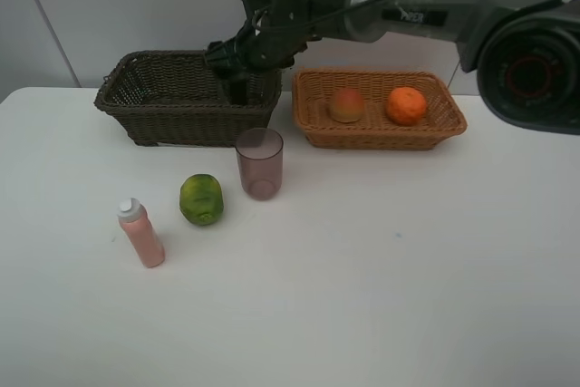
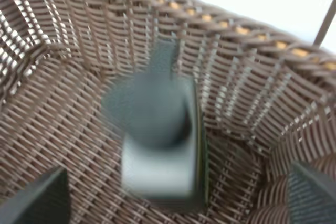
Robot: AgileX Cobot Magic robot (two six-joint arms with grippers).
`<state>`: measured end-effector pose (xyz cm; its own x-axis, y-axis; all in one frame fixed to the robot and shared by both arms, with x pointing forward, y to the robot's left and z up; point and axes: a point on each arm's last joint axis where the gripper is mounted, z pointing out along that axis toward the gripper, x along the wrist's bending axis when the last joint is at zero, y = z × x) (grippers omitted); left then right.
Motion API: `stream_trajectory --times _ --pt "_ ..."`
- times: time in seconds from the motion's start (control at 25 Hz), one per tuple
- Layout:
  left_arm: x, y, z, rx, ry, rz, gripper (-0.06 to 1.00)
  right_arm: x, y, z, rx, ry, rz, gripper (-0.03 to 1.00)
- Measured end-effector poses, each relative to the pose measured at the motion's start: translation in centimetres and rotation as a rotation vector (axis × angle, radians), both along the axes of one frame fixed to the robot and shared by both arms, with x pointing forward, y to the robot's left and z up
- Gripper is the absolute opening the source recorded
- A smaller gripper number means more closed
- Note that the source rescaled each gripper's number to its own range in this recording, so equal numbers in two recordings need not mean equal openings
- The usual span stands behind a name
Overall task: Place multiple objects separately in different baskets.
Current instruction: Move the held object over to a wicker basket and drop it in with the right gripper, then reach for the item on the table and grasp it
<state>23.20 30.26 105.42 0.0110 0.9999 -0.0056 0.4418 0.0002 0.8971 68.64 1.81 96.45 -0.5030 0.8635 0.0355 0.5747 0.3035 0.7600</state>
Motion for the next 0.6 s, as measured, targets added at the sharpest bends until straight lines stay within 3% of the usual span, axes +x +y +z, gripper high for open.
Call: stream_trajectory --times 0.16,0.32,0.6 --pt "0.0 0.0 0.0 0.0 0.0 0.0 0.96 -0.7 -0.5 2.6 -0.003 0.007 -0.008 0.84" --pt "0.0 0.0 0.0 0.0 0.0 0.0 0.96 -1.9 -1.5 4.9 -0.055 0.083 -0.025 0.84" --pt "0.0 0.0 0.0 0.0 0.0 0.0 0.96 -5.0 -3.8 6.7 -0.209 0.352 -0.061 0.84"
